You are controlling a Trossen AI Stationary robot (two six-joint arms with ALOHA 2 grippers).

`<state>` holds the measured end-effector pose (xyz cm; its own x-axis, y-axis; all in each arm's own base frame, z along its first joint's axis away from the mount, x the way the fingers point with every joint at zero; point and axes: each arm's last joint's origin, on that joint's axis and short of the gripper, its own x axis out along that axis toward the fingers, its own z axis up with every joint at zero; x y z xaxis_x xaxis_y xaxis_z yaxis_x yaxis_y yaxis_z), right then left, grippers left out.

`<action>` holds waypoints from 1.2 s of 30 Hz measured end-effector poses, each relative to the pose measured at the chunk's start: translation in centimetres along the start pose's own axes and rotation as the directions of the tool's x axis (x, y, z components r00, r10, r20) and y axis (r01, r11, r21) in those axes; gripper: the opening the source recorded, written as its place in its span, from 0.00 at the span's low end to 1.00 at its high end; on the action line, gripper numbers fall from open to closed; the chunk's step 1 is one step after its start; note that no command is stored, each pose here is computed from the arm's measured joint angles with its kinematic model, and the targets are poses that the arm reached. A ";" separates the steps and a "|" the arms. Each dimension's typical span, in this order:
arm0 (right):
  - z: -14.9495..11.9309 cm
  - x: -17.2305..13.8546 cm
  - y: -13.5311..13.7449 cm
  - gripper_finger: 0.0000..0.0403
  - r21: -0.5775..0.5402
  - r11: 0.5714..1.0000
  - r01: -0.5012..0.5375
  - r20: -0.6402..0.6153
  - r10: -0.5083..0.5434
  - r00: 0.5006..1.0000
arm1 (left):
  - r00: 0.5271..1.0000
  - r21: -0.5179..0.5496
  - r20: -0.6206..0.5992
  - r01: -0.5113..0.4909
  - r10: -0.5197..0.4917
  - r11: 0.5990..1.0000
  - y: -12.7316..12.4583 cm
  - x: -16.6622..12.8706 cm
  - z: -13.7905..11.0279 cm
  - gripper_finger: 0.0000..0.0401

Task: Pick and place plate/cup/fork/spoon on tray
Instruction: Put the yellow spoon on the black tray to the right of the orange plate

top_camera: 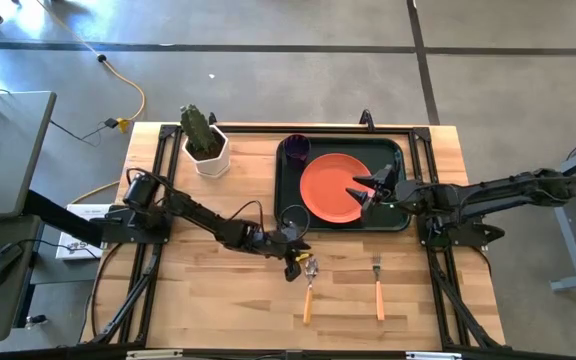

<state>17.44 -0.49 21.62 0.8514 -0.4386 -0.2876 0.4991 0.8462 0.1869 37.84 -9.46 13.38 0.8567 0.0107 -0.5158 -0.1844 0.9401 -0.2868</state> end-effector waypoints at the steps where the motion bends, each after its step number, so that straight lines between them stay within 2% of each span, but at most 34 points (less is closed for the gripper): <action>1: 0.0 0.0 0.0 0.51 0.002 1.000 0.000 -0.001 0.000 1.000 | 1.000 0.001 0.014 0.006 -0.006 1.000 0.0 0.3 -0.2 0.28; 3: 0.0 0.0 0.0 0.51 0.003 1.000 0.001 -0.002 -0.001 1.000 | 1.000 -0.027 0.030 0.011 -0.010 1.000 0.4 1.4 -0.9 0.31; 6: 0.0 0.0 0.0 0.51 0.003 1.000 0.001 -0.001 -0.001 1.000 | 0.999 -0.046 -0.009 0.034 -0.034 0.998 0.8 3.0 -2.2 0.34; 13: 0.0 0.0 0.0 0.51 0.022 1.000 0.003 -0.004 -0.003 1.000 | 0.993 -0.012 -0.069 0.098 -0.099 0.995 0.5 4.6 -2.9 0.35; 18: 0.0 0.0 0.0 0.51 0.022 1.000 0.003 -0.004 -0.003 1.000 | 0.989 -0.004 -0.114 0.092 -0.092 0.996 0.6 4.6 -3.1 0.26; 23: 0.0 0.0 0.0 0.51 0.032 0.999 0.003 -0.004 -0.003 1.000 | 0.984 -0.046 -0.121 0.129 -0.134 0.991 0.9 4.7 -2.8 0.09; 27: -0.2 0.2 0.0 0.51 0.054 0.999 0.003 -0.014 -0.003 1.000 | 0.984 -0.089 -0.081 0.152 -0.159 0.984 1.1 4.5 -1.3 0.04; 31: -0.7 0.4 0.2 0.51 0.084 0.996 -0.043 -0.068 0.048 0.996 | 0.993 -0.012 0.005 0.116 -0.116 0.993 1.2 3.4 1.4 0.04; 34: -1.1 0.4 0.3 0.51 0.118 0.988 -0.095 -0.137 0.111 0.984 | 0.992 0.054 0.125 0.018 -0.024 0.998 1.2 1.7 4.0 0.03; 36: -1.5 0.2 0.5 0.51 0.139 0.982 -0.128 -0.187 0.152 0.970 | 0.977 0.039 0.199 -0.090 0.080 0.995 1.5 0.5 5.3 0.03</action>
<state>17.62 0.26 20.19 0.8720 -0.2400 -0.4266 0.4039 0.8451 0.3503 40.50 -6.26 16.96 0.9178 0.1537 -0.3660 -0.2415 0.9480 -0.2073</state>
